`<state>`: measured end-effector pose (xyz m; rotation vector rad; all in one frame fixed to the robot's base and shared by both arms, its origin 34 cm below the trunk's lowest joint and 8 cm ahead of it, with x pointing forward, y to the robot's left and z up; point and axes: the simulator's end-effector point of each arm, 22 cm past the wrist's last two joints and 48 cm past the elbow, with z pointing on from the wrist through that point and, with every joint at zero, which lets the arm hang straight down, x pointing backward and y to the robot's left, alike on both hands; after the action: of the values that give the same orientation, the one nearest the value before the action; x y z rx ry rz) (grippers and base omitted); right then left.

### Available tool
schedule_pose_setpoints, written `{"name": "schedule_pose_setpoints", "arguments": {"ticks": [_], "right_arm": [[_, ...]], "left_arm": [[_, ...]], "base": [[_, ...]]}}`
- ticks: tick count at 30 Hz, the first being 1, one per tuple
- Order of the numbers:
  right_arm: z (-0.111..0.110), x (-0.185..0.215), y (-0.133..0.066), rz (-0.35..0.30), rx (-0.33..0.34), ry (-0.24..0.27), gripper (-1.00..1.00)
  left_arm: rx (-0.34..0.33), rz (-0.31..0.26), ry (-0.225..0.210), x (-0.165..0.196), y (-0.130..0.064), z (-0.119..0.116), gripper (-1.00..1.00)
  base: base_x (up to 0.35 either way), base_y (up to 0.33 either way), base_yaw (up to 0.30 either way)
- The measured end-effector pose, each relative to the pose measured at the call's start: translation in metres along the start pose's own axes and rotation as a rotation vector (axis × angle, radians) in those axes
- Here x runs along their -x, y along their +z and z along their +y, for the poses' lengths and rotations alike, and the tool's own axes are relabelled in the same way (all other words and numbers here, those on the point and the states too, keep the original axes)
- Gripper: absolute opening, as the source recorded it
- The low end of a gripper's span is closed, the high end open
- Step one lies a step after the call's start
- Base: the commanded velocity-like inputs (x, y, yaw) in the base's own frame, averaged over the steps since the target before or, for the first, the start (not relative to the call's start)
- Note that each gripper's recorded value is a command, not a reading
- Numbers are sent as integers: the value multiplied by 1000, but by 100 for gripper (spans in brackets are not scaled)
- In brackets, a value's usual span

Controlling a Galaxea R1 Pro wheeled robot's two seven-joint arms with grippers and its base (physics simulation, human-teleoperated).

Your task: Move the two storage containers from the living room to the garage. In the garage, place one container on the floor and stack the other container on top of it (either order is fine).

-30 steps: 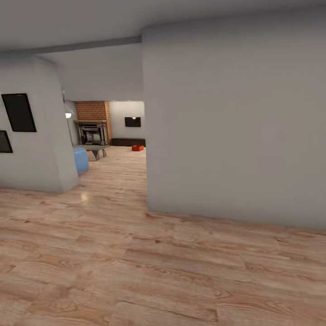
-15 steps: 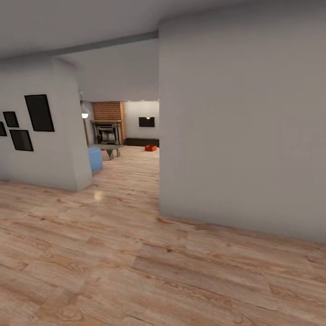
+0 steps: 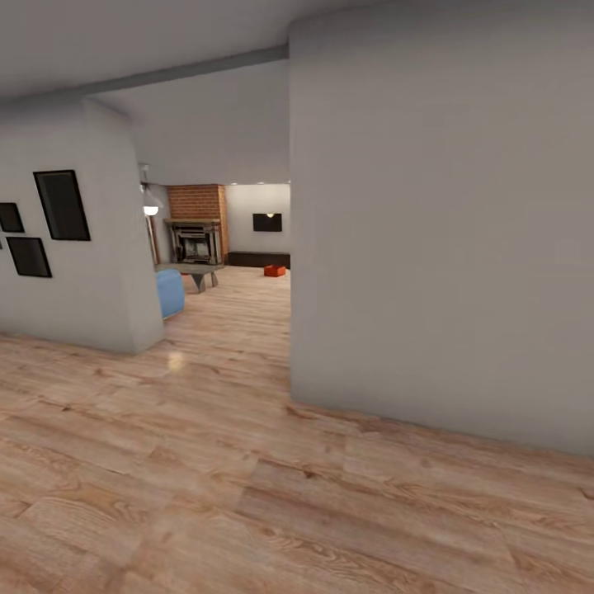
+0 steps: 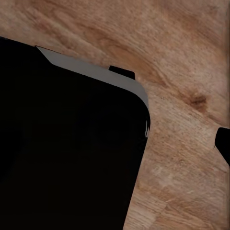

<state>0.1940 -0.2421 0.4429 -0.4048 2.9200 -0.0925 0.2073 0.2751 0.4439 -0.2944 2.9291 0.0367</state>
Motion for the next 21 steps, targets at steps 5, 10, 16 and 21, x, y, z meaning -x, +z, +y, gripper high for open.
{"name": "schedule_pose_setpoints", "arguments": {"ticks": [5,10,16,21], "right_arm": [[0,0,0,-1,0,0,100],[0,-1,0,3,1,-2,100],[0,-1,0,4,1,-3,100],[1,-1,0,4,2,-3,100]], "left_arm": [[0,0,0,0,0,0,100],[0,0,0,0,0,0,100],[0,1,0,0,0,0,100],[0,1,0,0,0,0,100]], "base": [[321,0,0],[322,0,0],[321,0,0],[321,0,102]]}}
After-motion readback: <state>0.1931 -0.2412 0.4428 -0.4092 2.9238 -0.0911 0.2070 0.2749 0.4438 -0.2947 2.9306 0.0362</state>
